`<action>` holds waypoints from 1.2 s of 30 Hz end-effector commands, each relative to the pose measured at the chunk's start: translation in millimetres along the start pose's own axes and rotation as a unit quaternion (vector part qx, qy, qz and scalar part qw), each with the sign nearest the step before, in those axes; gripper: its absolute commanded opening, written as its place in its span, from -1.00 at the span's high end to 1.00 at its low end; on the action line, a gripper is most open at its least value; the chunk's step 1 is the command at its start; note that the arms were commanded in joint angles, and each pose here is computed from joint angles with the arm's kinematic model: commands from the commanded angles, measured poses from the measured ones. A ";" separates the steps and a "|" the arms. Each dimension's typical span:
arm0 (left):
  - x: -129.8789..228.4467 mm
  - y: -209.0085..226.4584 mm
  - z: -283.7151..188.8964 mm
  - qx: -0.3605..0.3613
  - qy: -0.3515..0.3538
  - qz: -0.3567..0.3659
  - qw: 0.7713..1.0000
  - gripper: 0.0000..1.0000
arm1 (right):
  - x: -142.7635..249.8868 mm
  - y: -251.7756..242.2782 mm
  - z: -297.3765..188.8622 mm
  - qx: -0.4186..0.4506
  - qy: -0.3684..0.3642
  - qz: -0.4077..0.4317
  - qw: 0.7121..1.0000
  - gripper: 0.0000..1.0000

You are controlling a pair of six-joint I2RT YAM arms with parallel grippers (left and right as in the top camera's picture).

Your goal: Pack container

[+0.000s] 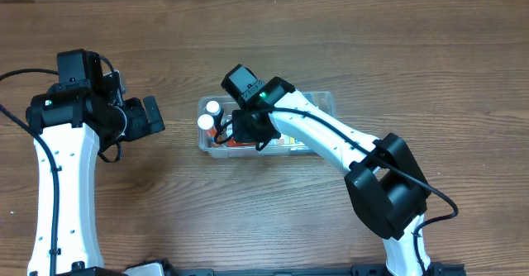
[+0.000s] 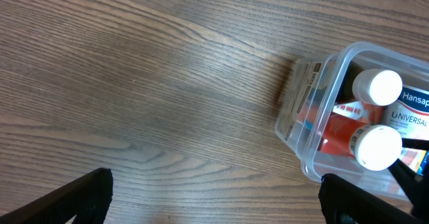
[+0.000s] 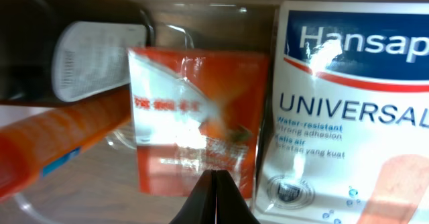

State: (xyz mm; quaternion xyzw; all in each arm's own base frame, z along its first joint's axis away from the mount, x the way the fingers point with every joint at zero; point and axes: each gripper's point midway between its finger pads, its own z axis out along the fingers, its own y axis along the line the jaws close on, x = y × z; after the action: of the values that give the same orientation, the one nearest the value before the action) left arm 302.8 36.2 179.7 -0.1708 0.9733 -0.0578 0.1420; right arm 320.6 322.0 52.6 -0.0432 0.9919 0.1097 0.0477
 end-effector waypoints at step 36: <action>95.7 -36.7 -96.5 0.107 -0.275 0.148 0.944 -1.00 | 59.6 -230.3 -228.3 0.049 -0.310 0.103 0.944 -1.00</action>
State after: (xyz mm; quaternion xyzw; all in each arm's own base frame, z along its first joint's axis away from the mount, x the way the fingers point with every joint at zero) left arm 224.5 -26.1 266.4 -0.0126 0.9123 -0.0874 0.3998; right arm 304.8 44.8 266.1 0.1092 0.9270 0.0778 0.3502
